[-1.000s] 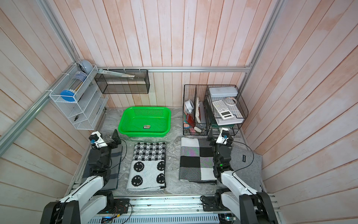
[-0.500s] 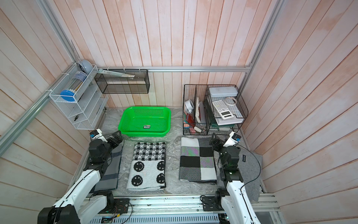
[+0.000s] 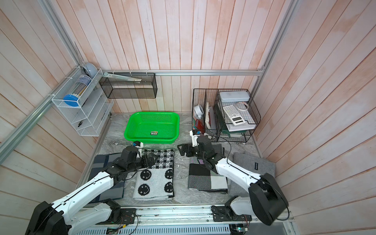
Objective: Put the folded scarf in the basket
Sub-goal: Adjust the scarf at the center of the board.
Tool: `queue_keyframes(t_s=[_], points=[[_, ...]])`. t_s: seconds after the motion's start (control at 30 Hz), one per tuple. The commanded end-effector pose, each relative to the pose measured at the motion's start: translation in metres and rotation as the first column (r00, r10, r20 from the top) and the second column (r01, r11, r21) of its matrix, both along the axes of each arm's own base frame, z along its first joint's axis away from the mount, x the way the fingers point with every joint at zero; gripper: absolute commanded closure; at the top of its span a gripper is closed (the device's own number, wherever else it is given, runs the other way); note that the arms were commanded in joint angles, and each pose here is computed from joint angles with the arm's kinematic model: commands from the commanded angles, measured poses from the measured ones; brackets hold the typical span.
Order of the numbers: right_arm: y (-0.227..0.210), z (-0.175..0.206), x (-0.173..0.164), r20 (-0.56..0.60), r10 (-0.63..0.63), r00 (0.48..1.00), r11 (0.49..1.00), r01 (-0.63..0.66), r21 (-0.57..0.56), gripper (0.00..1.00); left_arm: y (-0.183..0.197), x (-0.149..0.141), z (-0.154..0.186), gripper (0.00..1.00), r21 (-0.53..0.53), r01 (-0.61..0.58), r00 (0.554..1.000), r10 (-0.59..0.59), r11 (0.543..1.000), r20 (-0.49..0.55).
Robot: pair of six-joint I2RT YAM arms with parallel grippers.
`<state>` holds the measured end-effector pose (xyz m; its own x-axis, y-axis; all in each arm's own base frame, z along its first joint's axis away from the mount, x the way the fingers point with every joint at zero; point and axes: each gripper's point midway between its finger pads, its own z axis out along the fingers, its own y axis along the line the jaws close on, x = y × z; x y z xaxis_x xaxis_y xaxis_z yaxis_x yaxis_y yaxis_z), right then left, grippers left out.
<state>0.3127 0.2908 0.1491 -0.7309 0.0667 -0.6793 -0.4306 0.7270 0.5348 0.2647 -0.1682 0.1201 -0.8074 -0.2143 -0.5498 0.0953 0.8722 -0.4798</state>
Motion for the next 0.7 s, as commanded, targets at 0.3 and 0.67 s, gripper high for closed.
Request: queue_keyframes(t_s=[0.3,0.67], points=[[0.068,-0.054,0.023,-0.174,0.024,0.984,0.998,-0.033,-0.052,0.12,0.087,0.007,0.012,0.00,0.234,-0.358,0.926,0.311,0.904,0.215],[0.077,-0.091,0.017,-0.252,-0.005,0.968,0.993,-0.024,-0.112,0.21,0.116,-0.001,-0.013,0.00,0.423,-0.407,0.913,0.364,0.809,0.183]])
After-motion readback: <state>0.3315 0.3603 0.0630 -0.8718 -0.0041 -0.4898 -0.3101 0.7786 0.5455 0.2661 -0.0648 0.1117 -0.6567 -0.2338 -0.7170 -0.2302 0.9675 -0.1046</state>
